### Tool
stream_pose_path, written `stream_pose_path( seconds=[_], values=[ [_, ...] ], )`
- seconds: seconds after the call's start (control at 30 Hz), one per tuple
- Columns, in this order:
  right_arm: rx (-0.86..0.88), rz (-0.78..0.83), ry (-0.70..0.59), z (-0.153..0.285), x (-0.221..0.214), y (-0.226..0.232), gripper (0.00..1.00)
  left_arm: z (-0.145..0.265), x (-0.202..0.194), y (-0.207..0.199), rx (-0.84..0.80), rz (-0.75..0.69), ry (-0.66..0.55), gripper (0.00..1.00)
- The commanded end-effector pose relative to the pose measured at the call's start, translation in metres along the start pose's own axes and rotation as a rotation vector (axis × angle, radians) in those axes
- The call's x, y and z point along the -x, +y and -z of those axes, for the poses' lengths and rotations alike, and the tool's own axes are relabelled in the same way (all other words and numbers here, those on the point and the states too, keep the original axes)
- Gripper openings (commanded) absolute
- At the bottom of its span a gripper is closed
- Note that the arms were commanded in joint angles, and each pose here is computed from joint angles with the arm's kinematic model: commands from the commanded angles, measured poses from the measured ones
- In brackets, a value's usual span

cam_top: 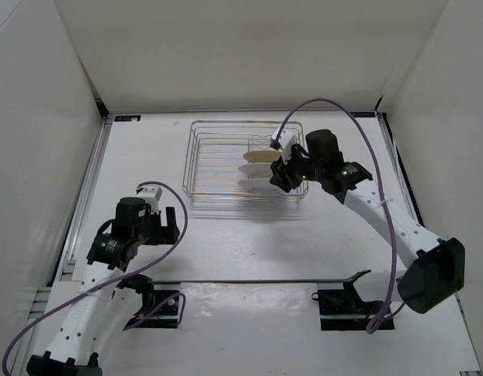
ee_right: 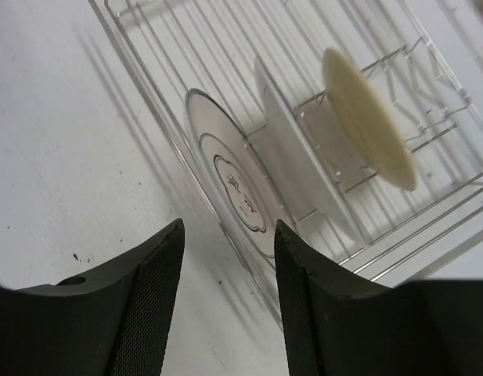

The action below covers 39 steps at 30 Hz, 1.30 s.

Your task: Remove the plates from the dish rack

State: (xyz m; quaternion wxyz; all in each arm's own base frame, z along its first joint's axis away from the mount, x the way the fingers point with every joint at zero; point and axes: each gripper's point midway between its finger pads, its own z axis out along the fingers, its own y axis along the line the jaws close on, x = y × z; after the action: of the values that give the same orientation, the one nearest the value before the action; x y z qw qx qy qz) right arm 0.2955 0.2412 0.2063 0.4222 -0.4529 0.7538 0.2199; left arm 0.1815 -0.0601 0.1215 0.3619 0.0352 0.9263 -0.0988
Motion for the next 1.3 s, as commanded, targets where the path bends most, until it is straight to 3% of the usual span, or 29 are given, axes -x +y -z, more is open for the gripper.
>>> stream_pose_path(
  seconds=[0.0,0.5,0.7,0.8,0.83,1.03,1.27],
  values=[
    [-0.056,0.047,-0.090,0.015,0.036,-0.011,0.54,0.004,0.010,-0.004,-0.019,-0.009,-0.030,1.00],
    [0.062,-0.001,0.039,-0.025,-0.007,0.000,0.52,0.005,0.010,-0.004,-0.017,-0.007,-0.032,1.00],
    [0.050,-0.014,0.117,-0.042,-0.024,-0.010,0.34,0.004,0.009,-0.004,-0.018,-0.008,-0.032,1.00],
    [0.040,-0.016,0.110,-0.043,-0.019,-0.013,0.27,0.004,0.009,-0.003,-0.012,-0.009,-0.032,1.00],
    [0.030,-0.011,0.104,-0.042,-0.014,-0.016,0.20,0.004,0.009,-0.003,-0.012,-0.008,-0.030,1.00],
    [-0.001,0.036,0.074,-0.029,0.017,-0.027,0.01,0.005,0.010,-0.003,-0.011,-0.008,-0.033,1.00],
    [-0.004,0.116,-0.011,0.000,0.071,-0.028,0.00,0.003,0.009,-0.003,-0.012,-0.009,-0.030,1.00]
  ],
)
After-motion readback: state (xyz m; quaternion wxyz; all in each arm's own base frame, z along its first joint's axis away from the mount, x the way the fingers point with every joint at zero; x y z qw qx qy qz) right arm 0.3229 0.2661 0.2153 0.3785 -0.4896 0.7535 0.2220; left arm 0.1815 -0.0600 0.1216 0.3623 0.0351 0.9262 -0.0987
